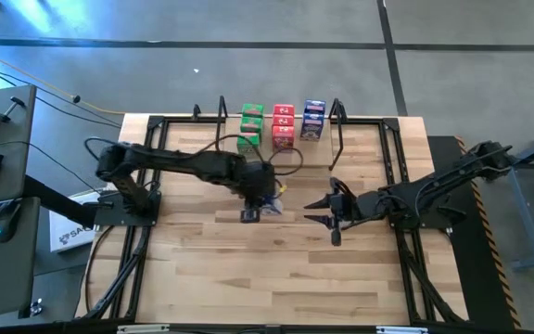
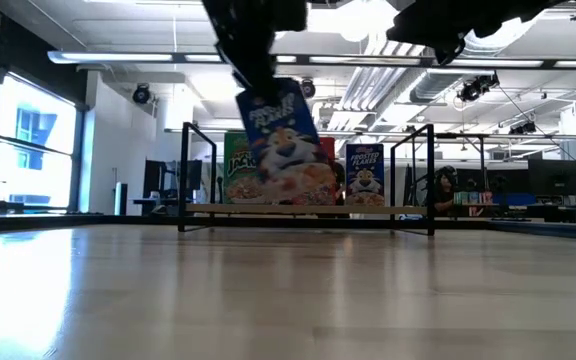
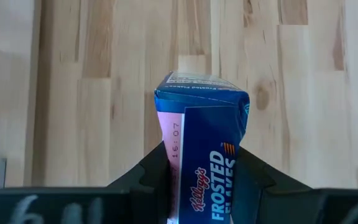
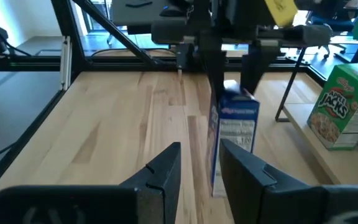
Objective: Stack cereal on shelf
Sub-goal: Put the blue cereal box on the shelf aligned with the other blue cereal boxes
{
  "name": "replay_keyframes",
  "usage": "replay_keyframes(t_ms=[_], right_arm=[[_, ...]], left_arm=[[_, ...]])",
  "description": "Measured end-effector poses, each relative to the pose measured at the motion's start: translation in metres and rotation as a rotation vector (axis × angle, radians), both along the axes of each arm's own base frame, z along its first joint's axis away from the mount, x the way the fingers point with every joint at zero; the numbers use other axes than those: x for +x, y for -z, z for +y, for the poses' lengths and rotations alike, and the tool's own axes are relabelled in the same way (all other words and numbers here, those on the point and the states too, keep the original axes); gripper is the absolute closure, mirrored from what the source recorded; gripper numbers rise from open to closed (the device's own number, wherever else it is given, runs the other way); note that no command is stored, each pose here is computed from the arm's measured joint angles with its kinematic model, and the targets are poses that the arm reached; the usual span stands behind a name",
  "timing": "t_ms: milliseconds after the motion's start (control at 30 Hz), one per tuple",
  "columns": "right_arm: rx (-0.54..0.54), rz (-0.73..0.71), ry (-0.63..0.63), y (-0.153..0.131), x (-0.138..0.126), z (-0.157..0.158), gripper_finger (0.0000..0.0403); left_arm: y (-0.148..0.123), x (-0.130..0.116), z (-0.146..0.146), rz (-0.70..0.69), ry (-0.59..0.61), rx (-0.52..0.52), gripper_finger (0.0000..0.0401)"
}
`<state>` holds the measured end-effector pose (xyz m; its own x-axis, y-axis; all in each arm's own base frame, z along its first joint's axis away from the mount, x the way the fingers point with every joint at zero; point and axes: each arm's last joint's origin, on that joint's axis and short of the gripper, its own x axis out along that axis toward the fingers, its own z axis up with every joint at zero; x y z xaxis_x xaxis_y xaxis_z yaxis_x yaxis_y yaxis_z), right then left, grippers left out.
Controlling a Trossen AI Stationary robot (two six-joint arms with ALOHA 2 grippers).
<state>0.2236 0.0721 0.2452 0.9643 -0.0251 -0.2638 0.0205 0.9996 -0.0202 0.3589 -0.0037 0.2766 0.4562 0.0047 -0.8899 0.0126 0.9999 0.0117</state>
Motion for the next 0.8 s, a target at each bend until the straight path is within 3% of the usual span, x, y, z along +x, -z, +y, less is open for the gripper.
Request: replay_keyframes(t_ms=[200, 533, 800], right_arm=[[-0.007, 0.017, 0.023, 0.001, -0.004, 0.002, 0.0304], [-0.009, 0.038, 0.036, 0.003, -0.004, 0.002, 0.0304], [0.003, 0.061, 0.046, 0.005, -0.005, 0.001, 0.0289]], left_arm=[[0.008, 0.023, 0.005, 0.02, 0.009, 0.01, 0.0302], [0.034, 0.035, 0.015, 0.086, -0.01, 0.013, 0.0298], [0.027, 0.035, 0.016, 0.069, -0.012, 0.014, 0.0229]])
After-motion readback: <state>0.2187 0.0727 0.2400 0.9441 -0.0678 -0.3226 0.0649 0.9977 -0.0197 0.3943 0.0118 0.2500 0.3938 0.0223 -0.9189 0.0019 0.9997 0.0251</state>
